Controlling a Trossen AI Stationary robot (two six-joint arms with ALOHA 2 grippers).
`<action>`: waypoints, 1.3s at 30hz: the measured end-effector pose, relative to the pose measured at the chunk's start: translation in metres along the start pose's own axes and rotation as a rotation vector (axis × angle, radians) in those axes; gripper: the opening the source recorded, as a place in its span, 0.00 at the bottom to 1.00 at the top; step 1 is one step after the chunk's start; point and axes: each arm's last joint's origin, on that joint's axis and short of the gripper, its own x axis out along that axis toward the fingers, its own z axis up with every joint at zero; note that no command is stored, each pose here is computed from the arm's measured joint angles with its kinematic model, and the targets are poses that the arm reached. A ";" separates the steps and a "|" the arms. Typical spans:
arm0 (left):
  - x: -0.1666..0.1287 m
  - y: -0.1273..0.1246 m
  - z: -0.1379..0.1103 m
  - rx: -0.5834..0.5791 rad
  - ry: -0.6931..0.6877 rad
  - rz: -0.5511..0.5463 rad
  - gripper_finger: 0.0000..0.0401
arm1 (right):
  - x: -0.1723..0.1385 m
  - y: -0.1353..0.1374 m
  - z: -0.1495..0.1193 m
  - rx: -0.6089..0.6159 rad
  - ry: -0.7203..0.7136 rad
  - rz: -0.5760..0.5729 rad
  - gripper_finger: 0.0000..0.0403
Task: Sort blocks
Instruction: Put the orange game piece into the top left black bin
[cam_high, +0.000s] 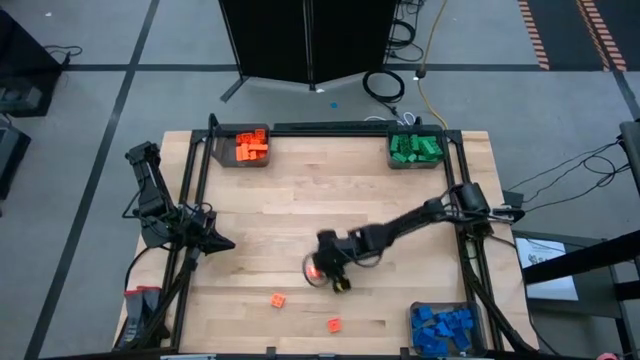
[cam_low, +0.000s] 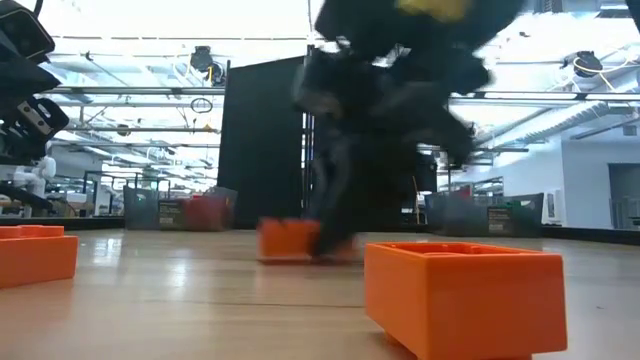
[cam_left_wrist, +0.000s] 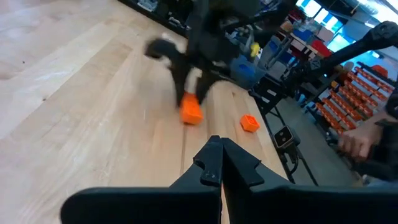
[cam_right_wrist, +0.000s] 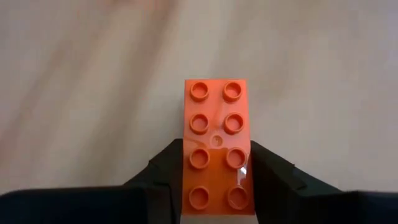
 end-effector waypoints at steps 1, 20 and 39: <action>0.000 0.000 0.000 0.014 0.000 0.000 0.00 | -0.003 -0.006 0.008 -0.006 -0.008 -0.024 0.30; 0.000 0.000 0.000 0.030 0.001 0.004 0.00 | -0.024 -0.225 0.139 0.216 -0.561 -0.363 0.30; 0.001 0.001 -0.001 0.067 -0.011 0.030 0.00 | 0.011 -0.333 0.098 0.750 -0.899 -0.426 0.30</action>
